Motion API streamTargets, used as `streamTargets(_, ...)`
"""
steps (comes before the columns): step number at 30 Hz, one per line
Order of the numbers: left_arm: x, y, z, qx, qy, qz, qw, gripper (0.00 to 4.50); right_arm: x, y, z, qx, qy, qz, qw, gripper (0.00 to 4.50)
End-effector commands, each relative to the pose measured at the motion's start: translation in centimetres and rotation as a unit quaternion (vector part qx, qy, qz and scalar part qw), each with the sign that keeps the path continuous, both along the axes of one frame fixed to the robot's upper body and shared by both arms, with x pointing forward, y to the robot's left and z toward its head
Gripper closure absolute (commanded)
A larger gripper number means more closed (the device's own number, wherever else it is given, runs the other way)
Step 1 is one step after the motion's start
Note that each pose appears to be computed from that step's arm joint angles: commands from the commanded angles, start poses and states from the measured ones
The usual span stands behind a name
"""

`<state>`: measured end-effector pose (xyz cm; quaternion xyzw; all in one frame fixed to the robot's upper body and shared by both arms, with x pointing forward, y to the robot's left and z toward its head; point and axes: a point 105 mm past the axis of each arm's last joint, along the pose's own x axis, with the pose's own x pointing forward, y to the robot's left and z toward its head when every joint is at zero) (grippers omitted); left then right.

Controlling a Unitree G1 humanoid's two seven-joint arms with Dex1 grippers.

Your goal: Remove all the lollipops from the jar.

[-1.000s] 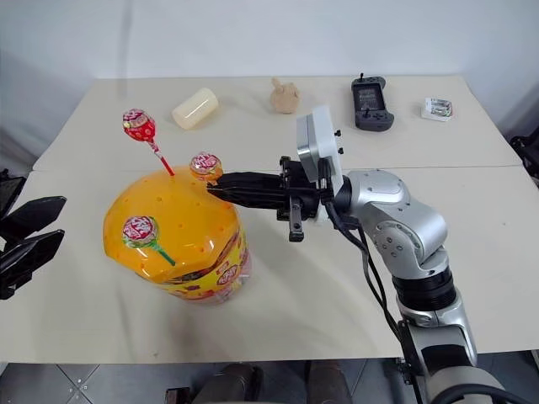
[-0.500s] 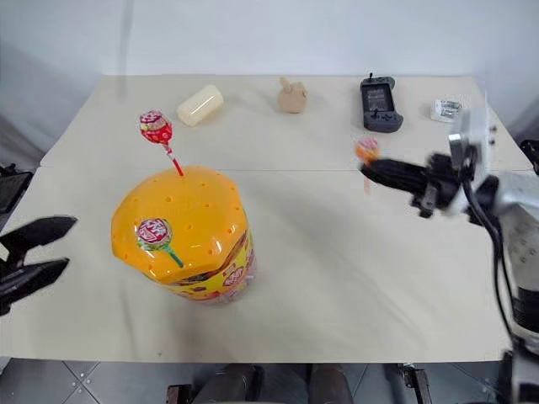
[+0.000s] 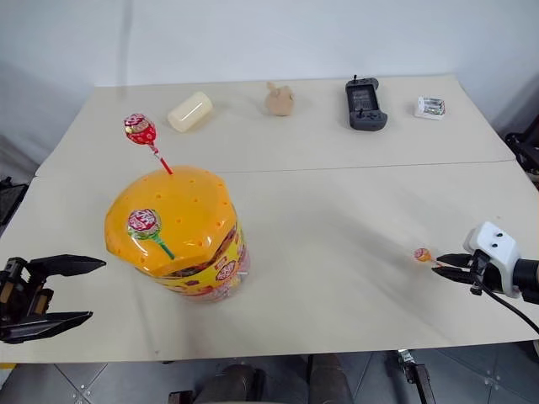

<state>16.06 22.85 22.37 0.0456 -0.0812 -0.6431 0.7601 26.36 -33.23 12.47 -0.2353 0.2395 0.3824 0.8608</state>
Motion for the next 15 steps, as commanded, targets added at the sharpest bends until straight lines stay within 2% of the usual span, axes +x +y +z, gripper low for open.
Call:
streamTargets(1, -0.1, -0.1, 0.5, -0.003, -0.020, -0.003, 1.000, 1.45, -0.3, 3.1, 3.3, 0.087, -0.060, 0.103, 0.989, 1.73)
streamTargets(3, 0.1, 0.0, 0.6, -0.013, -0.020, 0.004, 1.000, 1.45, -0.6, 5.3, 5.3, 0.135, -0.100, 0.167, 0.971, 1.22)
streamTargets(7, 1.0, 1.0, 0.8, -0.050, -0.015, 0.049, 0.997, 1.45, -1.0, 12.0, 10.0, 0.211, -0.167, 0.300, 0.915, 1.22)
streamTargets(10, 1.7, 2.5, 0.9, -0.084, -0.015, 0.098, 0.992, 1.45, -2.3, 17.5, 13.2, 0.261, -0.195, 0.392, 0.860, 1.22)
streamTargets(13, 1.5, 3.6, 0.6, -0.094, -0.006, 0.128, 0.987, 1.45, -3.9, 21.8, 14.8, 0.276, -0.192, 0.471, 0.815, 1.22)
streamTargets(15, 1.2, 4.2, 0.2, -0.092, 0.002, 0.142, 0.986, 1.45, -4.5, 23.7, 15.0, 0.271, -0.183, 0.507, 0.797, 1.22)
